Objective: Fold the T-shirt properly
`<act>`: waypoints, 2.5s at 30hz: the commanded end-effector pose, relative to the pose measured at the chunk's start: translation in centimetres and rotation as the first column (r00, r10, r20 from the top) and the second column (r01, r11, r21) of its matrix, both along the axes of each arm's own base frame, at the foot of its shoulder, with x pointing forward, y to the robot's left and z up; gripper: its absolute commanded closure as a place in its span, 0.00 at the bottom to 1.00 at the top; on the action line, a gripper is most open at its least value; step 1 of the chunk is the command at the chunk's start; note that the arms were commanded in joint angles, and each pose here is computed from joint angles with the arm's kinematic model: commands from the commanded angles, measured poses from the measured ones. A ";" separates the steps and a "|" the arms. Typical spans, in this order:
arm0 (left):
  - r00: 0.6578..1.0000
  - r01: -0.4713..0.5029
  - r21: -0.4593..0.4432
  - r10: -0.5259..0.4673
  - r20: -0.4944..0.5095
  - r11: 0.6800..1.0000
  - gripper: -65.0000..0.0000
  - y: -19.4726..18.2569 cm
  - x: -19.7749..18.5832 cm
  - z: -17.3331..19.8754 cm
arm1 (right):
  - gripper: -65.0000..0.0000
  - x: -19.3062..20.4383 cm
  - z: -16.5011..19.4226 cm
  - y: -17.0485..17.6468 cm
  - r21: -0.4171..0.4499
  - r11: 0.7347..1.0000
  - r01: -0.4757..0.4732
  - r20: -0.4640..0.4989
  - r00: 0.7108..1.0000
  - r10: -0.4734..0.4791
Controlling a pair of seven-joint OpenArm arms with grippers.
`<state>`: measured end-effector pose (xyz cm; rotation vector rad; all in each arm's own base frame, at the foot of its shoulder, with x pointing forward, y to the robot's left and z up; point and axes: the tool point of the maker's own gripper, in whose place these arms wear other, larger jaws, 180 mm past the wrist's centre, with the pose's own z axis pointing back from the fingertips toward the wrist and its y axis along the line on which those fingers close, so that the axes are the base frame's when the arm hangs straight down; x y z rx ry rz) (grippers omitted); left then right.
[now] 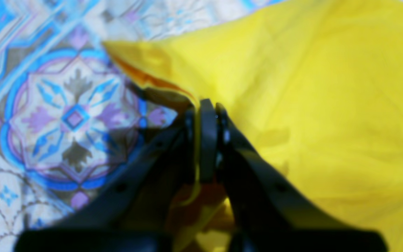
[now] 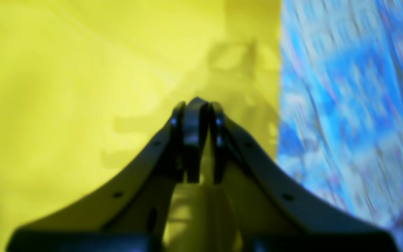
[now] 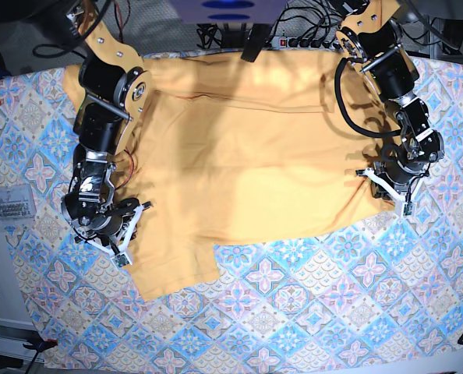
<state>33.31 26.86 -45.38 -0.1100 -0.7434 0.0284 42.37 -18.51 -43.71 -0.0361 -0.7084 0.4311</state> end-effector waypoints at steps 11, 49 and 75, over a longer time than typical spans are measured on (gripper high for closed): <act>0.999 -0.001 0.027 0.000 0.039 1.000 1.00 0.8 0.0 1.1 | 0.93 4.0 1.8 -3.9 0.031 0.993 0.117 0.245 0.962 -0.121; 0.999 0.006 0.063 -0.008 0.035 0.998 1.00 1.1 -1.4 1.3 | 0.45 0.3 -3.4 -6.2 0.154 0.975 0.161 0.146 0.972 -0.184; 1.000 0.007 0.055 -0.008 0.029 0.998 1.00 0.6 -1.9 0.9 | 0.49 0.2 -2.7 -5.9 0.161 0.979 0.126 0.163 0.975 -0.152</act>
